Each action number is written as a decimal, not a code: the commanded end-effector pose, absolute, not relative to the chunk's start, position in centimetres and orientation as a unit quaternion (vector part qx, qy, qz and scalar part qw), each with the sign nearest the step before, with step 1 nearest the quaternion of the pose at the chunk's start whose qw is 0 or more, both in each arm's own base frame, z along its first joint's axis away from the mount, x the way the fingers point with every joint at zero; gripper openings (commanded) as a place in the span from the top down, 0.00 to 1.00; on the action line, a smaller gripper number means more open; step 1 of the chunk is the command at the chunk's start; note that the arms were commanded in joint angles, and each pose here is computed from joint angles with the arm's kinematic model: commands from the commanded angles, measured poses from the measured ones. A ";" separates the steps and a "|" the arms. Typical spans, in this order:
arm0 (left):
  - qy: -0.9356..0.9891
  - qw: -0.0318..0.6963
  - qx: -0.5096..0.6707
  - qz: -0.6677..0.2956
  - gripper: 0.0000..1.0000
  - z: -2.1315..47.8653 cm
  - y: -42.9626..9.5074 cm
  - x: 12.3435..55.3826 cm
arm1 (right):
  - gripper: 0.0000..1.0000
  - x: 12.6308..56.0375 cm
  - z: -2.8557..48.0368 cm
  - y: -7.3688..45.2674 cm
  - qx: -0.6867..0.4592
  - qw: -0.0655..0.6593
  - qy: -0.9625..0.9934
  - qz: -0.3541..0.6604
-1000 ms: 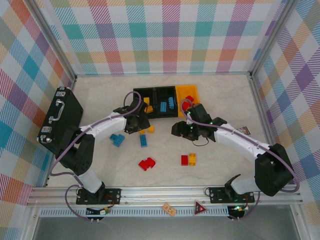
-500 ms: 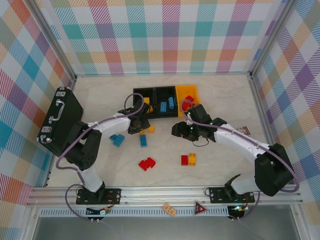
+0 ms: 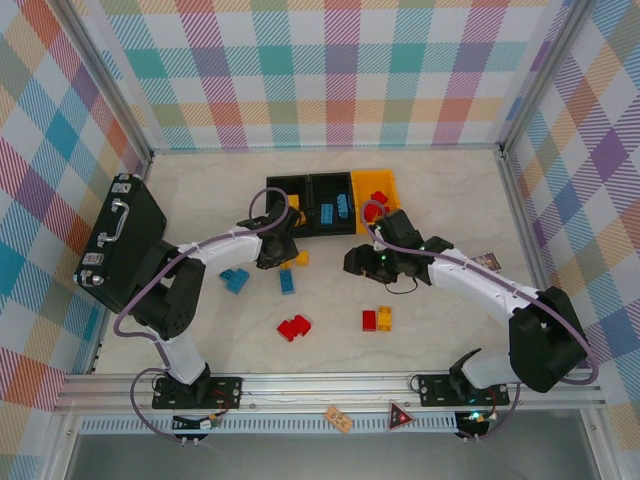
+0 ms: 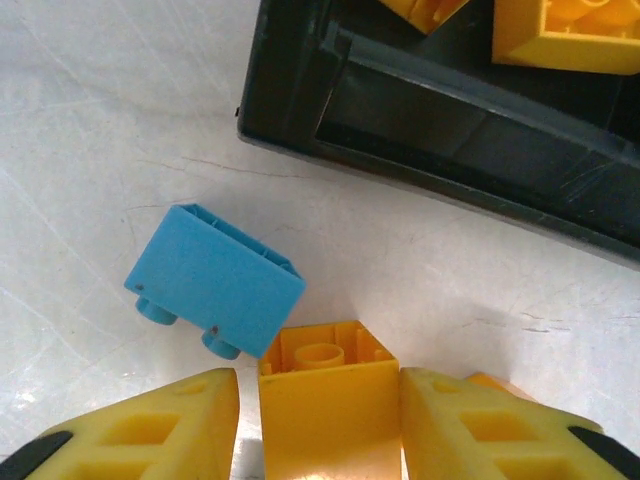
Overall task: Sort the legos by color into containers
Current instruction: Pick up the lego from the center of the table.
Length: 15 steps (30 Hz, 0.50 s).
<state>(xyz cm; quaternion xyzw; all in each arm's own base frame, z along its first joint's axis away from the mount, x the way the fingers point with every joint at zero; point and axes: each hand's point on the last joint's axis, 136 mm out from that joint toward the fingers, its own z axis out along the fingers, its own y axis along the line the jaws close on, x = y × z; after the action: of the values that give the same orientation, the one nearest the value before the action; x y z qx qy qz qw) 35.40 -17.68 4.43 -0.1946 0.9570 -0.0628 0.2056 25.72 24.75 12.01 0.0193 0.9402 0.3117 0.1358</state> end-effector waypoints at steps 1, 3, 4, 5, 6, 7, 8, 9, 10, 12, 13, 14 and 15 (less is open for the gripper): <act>0.966 0.186 -0.175 -0.028 0.52 3.4 -17.5 34.3 | 0.44 25.6 12.5 25.0 0.019 0.144 0.936 0.320; 0.968 0.186 -0.169 -0.021 0.52 3.3 -17.6 34.2 | 0.44 25.6 12.4 25.0 0.019 0.142 0.937 0.320; 0.968 0.185 -0.168 -0.018 0.54 3.1 -17.7 34.2 | 0.44 25.5 12.3 25.0 0.020 0.142 0.937 0.320; 0.968 0.185 -0.166 -0.019 0.56 3.0 -17.8 34.2 | 0.44 25.5 12.2 24.9 0.021 0.140 0.937 0.320; 0.968 0.185 -0.167 -0.018 0.58 2.9 -17.8 34.2 | 0.44 25.5 12.2 24.9 0.022 0.140 0.937 0.320; 0.969 0.182 -0.167 -0.017 0.62 2.7 -17.8 34.2 | 0.44 25.4 12.2 24.9 0.022 0.140 0.937 0.319; 0.969 0.182 -0.166 -0.016 0.68 2.8 -17.8 34.2 | 0.44 25.4 12.2 24.9 0.022 0.141 0.937 0.319; 0.969 0.183 -0.165 -0.015 0.70 3.0 -17.8 34.2 | 0.44 25.4 12.2 24.8 0.022 0.141 0.937 0.318; 0.968 0.185 -0.166 -0.015 0.70 3.2 -17.7 34.2 | 0.44 25.4 12.2 24.8 0.022 0.142 0.937 0.318; 0.967 0.195 -0.162 -0.018 0.71 4.2 -17.6 34.3 | 0.44 25.4 12.3 24.7 0.022 0.144 0.937 0.319; 0.967 0.197 -0.160 -0.019 0.72 4.7 -17.6 34.4 | 0.44 25.4 12.4 24.8 0.021 0.145 0.936 0.319; 0.967 0.202 -0.157 -0.019 0.73 5.4 -17.6 34.4 | 0.44 25.4 12.2 24.8 0.022 0.143 0.937 0.319; 0.966 0.207 -0.153 -0.020 0.73 6.1 -17.5 34.4 | 0.44 25.4 12.3 24.9 0.021 0.144 0.936 0.321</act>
<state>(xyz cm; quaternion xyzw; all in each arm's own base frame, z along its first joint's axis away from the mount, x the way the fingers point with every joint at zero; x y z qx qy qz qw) 34.22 -17.81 3.15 -0.1657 0.9686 -0.0236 0.1841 25.47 24.57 11.66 0.0202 0.9411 0.3099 0.1338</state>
